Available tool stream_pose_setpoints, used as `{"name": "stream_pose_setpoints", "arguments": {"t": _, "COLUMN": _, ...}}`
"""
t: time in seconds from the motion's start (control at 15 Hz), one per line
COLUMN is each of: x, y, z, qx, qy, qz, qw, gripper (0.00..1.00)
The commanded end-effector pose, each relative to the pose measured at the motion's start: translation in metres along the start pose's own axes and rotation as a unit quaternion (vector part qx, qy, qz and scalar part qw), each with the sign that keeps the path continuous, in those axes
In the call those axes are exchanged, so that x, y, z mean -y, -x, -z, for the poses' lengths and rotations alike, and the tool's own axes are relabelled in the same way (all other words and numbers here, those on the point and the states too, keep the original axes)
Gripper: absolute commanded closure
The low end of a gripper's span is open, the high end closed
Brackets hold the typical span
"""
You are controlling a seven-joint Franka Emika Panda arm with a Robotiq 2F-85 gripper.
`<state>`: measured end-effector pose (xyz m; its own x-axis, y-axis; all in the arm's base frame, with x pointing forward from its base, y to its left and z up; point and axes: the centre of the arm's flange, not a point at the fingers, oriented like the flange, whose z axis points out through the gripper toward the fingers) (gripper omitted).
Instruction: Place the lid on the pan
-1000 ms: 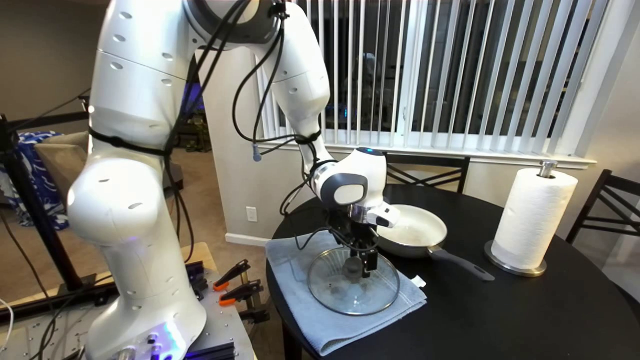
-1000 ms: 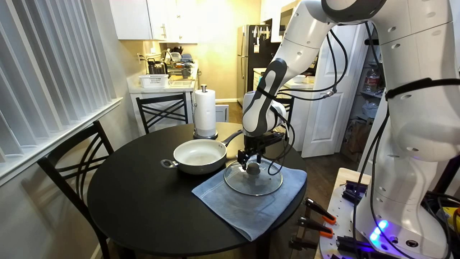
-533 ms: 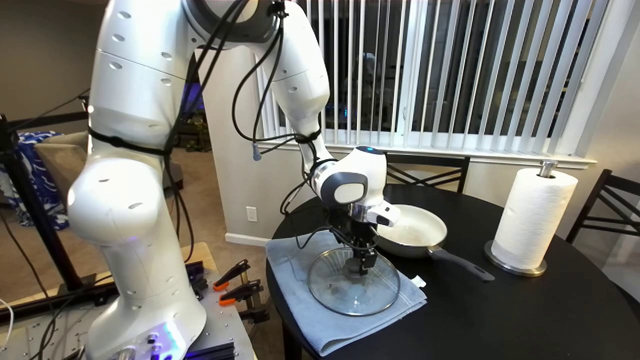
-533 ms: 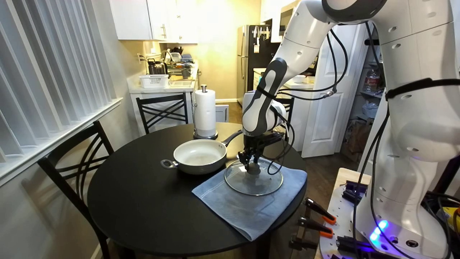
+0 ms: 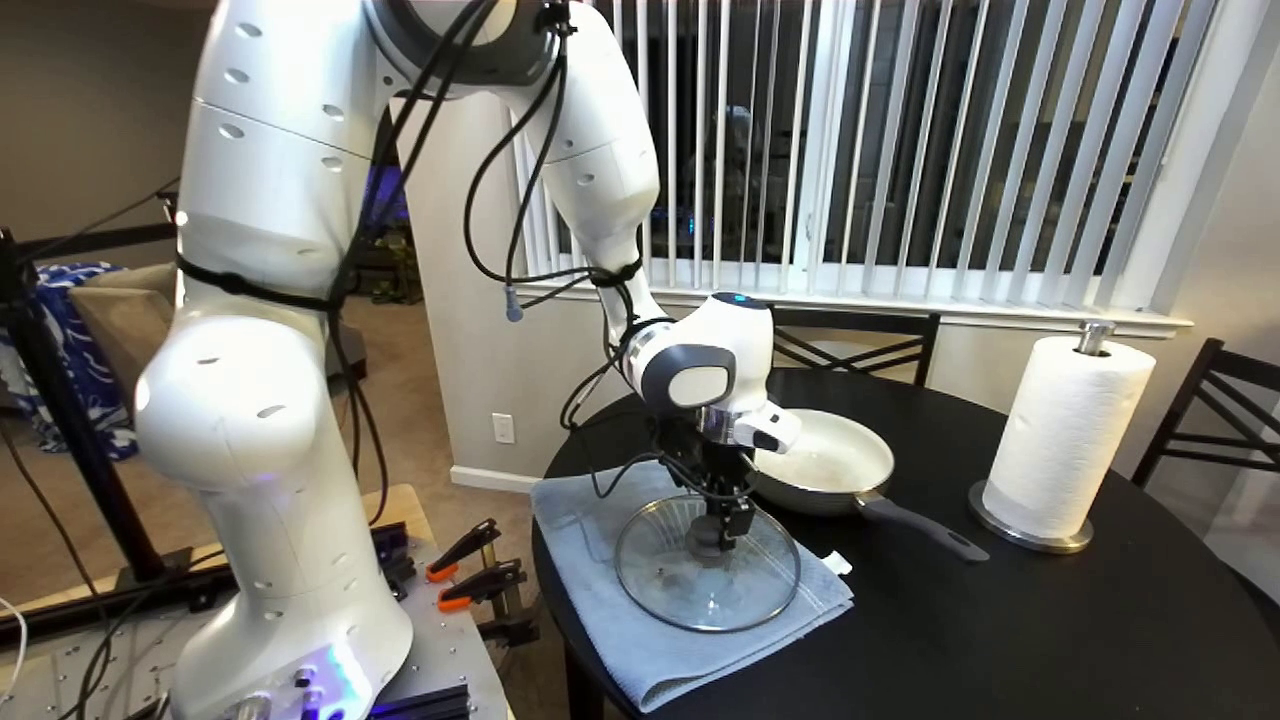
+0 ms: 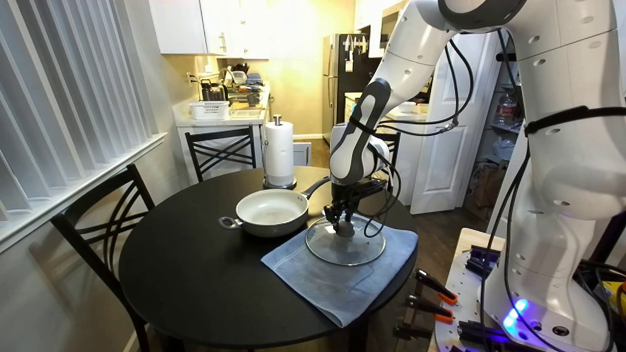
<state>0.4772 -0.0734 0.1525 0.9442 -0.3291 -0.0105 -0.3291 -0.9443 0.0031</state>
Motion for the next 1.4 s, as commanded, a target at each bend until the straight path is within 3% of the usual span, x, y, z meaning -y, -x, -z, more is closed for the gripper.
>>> {"name": "stream_pose_setpoints", "arguments": {"t": 0.0, "x": -0.003, "y": 0.005, "z": 0.002, "qx": 0.006, "qy": 0.002, "qz": -0.008, "qw": 0.9999, "gripper": 0.2}}
{"name": "stream_pose_setpoints", "arguments": {"t": 0.27, "x": -0.008, "y": 0.006, "z": 0.003, "qx": 0.007, "qy": 0.006, "qz": -0.013, "qw": 0.9999, "gripper": 0.01}}
{"name": "stream_pose_setpoints", "arguments": {"t": 1.2, "x": -0.008, "y": 0.017, "z": 0.001, "qx": 0.045, "qy": 0.005, "qz": -0.007, "qw": 0.9989, "gripper": 0.0}}
{"name": "stream_pose_setpoints", "arguments": {"t": 1.27, "x": -0.008, "y": 0.018, "z": 0.001, "qx": 0.044, "qy": 0.003, "qz": -0.006, "qw": 0.999, "gripper": 0.25}}
{"name": "stream_pose_setpoints", "arguments": {"t": 1.33, "x": -0.008, "y": 0.018, "z": 0.001, "qx": 0.044, "qy": 0.003, "qz": -0.005, "qw": 0.999, "gripper": 0.26}}
